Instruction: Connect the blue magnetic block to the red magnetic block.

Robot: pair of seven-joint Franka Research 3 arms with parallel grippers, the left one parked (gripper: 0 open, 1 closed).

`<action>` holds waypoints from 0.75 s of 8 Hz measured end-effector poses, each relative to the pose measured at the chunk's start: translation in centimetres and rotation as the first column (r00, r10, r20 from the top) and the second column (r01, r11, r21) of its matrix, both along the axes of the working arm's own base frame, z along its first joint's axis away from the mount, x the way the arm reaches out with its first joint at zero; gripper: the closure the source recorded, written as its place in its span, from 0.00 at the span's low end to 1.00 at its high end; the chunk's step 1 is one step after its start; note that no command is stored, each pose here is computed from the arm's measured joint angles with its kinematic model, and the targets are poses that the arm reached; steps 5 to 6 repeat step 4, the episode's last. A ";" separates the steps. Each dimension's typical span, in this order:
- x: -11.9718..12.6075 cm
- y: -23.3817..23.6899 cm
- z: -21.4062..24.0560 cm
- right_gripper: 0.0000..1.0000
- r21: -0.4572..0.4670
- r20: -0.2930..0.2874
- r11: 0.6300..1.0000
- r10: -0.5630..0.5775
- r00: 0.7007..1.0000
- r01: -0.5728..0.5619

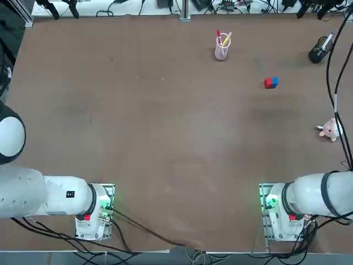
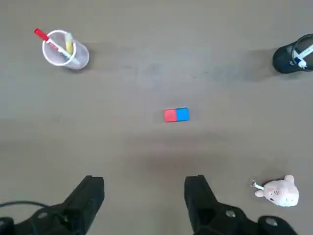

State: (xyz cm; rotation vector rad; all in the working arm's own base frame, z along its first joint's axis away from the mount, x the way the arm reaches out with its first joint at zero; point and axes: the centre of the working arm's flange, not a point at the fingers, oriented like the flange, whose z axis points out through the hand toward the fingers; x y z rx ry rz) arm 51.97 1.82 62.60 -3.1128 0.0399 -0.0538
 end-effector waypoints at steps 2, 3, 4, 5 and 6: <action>-0.4 0.1 0.4 0.00 0.004 0.003 1.000 0.021 1.000 -0.021; -0.4 -0.1 0.5 0.00 0.004 0.005 1.000 0.022 1.000 -0.022; -0.5 -0.1 0.6 0.00 0.005 0.005 1.000 0.023 1.000 -0.023; -0.5 -0.1 0.6 0.00 0.005 0.005 1.000 0.023 1.000 -0.023; -0.5 -0.1 0.6 0.00 0.005 0.005 1.000 0.023 1.000 -0.023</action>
